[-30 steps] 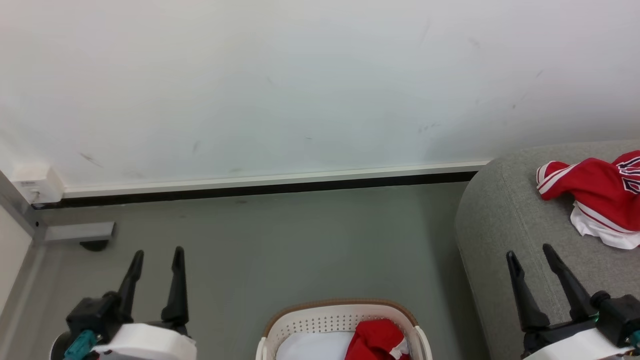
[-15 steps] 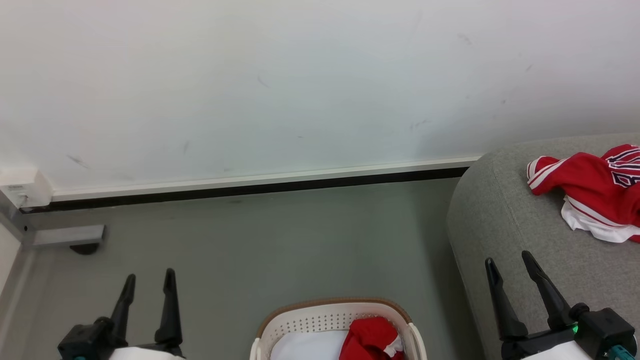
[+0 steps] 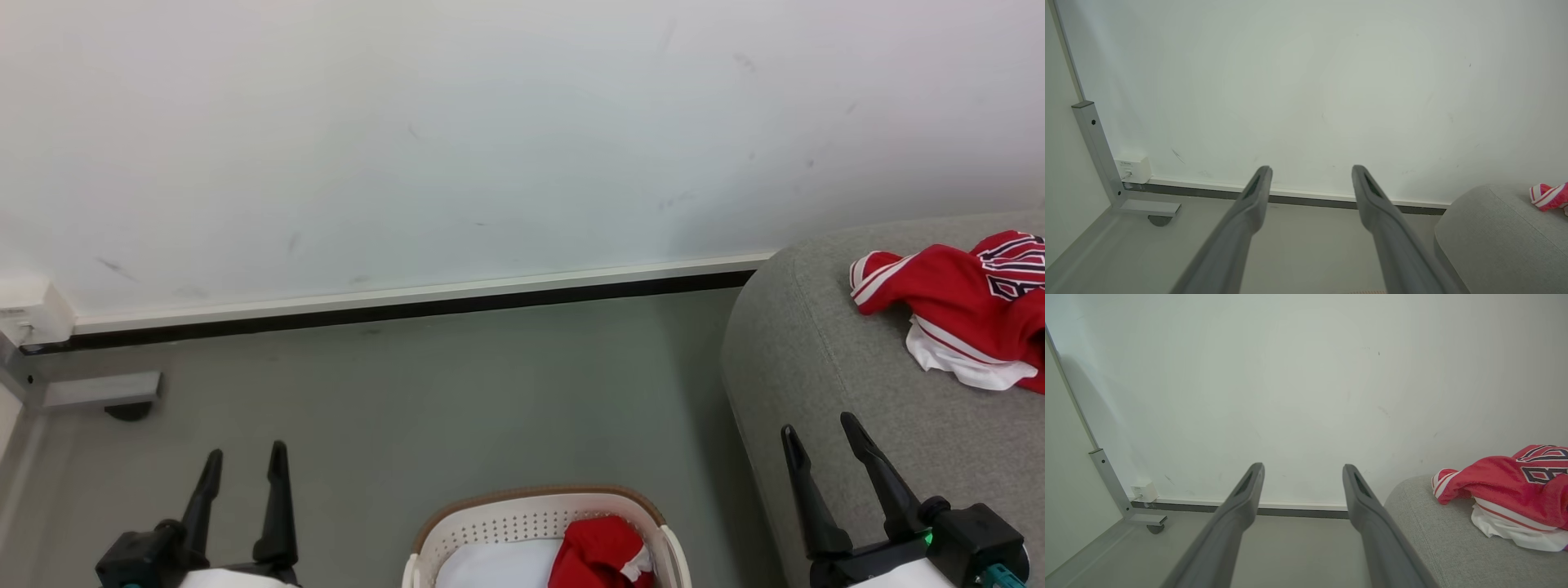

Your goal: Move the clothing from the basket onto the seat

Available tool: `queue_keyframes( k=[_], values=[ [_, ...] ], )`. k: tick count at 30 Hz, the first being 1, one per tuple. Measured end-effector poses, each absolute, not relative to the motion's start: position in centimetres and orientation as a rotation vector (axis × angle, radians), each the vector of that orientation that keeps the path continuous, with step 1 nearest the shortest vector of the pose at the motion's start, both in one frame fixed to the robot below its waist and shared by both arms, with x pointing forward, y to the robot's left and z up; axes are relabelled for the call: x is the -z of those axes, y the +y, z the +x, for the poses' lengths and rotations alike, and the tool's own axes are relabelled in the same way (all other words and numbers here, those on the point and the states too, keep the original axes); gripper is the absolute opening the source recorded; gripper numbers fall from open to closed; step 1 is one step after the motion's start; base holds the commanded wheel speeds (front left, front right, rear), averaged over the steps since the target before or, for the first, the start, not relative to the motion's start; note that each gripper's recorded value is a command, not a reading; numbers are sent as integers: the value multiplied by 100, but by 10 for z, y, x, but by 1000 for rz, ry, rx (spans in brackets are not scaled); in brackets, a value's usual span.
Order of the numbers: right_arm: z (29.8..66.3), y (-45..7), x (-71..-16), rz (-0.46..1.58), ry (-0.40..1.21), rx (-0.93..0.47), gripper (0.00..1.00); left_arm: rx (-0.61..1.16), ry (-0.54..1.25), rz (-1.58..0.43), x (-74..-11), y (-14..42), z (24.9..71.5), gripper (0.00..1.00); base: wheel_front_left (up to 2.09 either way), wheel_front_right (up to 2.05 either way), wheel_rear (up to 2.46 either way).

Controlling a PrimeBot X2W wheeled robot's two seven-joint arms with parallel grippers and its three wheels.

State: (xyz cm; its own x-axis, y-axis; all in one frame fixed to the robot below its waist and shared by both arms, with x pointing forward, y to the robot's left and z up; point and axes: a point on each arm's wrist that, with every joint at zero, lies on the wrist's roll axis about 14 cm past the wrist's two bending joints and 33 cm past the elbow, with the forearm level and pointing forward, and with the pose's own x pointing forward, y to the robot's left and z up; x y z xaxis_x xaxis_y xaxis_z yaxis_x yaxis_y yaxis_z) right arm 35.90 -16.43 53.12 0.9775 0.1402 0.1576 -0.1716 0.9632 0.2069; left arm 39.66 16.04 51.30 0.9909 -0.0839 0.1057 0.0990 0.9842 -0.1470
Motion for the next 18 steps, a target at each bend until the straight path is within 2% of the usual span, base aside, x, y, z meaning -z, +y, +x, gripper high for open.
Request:
queue_keyframes(
  k=[12, 18],
  values=[
    [356, -171, -531, 224, -143, -135, 100, 136, -101, -155, -514, 147, 403, 100, 0, 0, 0],
    [355, -180, -533, 228, -153, -102, 100, 213, -81, -163, -509, 121, 409, 100, 0, 0, 0]
  ],
)
